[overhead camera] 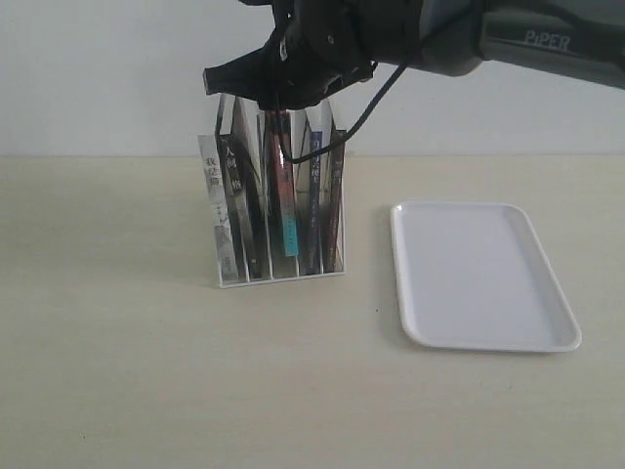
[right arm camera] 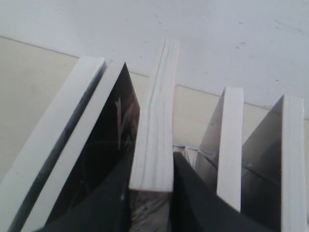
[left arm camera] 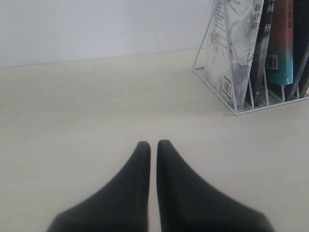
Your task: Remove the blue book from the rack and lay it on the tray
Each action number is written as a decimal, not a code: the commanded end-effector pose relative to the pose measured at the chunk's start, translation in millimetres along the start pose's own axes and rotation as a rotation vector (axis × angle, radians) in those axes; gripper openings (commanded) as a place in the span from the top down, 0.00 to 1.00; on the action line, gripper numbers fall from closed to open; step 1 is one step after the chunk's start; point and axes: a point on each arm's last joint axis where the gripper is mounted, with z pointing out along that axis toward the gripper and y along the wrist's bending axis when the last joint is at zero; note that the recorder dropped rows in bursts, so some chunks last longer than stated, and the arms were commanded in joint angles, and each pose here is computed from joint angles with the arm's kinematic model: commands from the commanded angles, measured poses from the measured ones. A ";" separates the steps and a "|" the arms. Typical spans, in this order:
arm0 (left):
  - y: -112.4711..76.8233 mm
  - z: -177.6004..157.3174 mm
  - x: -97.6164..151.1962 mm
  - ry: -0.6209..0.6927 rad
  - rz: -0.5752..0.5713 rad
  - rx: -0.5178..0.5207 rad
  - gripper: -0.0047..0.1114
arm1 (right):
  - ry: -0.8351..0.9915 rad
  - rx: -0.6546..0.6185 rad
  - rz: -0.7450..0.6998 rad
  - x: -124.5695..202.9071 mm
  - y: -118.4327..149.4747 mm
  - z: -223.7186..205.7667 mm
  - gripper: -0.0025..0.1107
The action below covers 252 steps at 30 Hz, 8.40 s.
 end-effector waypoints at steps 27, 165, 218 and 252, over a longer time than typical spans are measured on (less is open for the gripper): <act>0.2 -0.6 -2.6 -0.022 -0.006 -0.001 0.92 | -0.006 0.037 -0.018 1.1 7.7 -3.7 0.98; 0.2 -0.6 -2.6 -0.022 -0.006 -0.001 0.92 | 0.194 -0.228 0.008 14.7 43.4 -23.5 0.63; 0.2 -0.6 -2.6 -0.022 -0.006 -0.001 0.92 | 0.220 -0.157 0.057 12.4 44.3 2.2 0.63; 0.2 -0.6 -2.6 -0.022 -0.006 -0.001 0.92 | 0.176 -0.080 -0.051 -9.3 53.3 -19.3 0.98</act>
